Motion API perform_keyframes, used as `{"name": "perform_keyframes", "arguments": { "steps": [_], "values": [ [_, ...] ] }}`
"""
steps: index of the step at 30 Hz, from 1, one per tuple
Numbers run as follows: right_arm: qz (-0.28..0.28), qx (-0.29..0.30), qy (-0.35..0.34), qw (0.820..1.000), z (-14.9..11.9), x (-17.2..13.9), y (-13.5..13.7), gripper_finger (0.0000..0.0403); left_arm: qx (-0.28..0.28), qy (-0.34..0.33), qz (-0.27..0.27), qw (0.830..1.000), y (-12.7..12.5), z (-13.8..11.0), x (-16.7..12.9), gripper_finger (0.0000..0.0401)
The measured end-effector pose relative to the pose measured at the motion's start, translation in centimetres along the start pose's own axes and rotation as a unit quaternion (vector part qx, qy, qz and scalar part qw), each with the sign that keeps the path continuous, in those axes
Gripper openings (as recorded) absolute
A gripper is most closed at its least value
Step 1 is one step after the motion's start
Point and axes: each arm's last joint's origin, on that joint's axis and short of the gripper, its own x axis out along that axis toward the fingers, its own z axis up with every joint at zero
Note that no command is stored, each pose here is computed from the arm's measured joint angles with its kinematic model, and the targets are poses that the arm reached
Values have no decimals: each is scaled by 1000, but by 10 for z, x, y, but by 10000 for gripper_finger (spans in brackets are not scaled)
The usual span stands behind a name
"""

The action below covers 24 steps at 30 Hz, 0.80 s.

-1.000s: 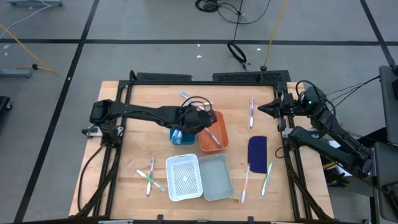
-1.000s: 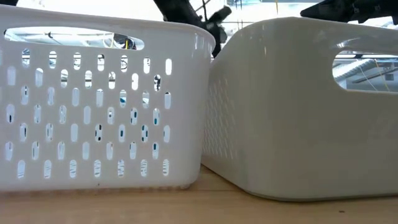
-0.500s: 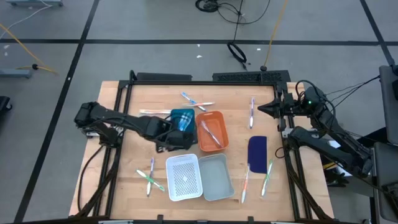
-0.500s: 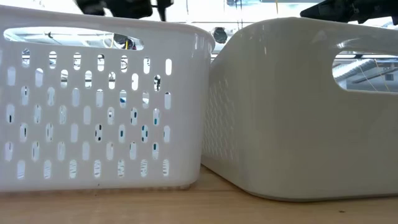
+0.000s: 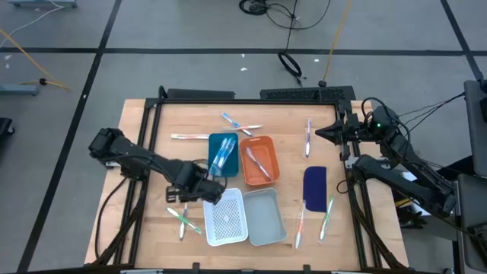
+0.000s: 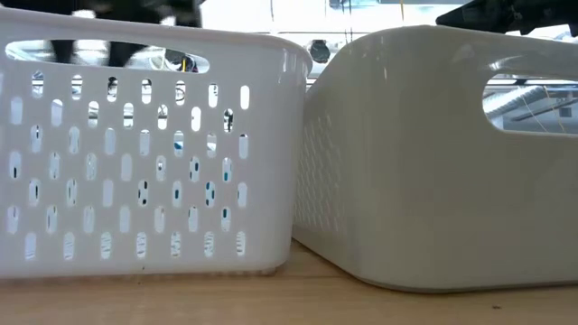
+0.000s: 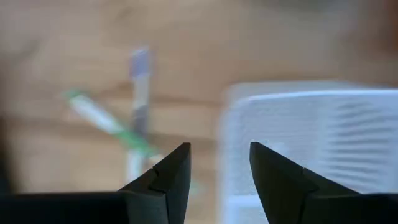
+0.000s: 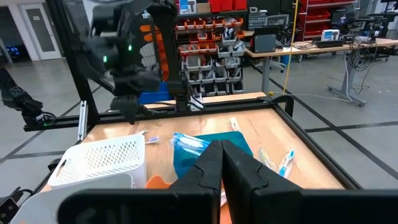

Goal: Pick & Place Toothbrushes
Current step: Put the violet toothbrush into the orange bin

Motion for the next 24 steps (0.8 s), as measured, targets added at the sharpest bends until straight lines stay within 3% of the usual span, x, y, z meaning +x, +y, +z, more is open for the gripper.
{"name": "perform_keyframes", "arguments": {
  "steps": [4, 16, 24],
  "values": [
    [0, 0, 1, 1000, 0, 0, 0, 0, -20, 18, 48, 998, 17, -4, 18, 166],
    [0, 2, 2, 1000, -1, 0, 0, 0, -14, 38, -23, 999, 51, 3, 74, 166],
    [-1, 12, 4, 1000, -1, 0, 0, 0, -25, 35, 1, 999, 67, 16, 100, 165]
  ]
}}
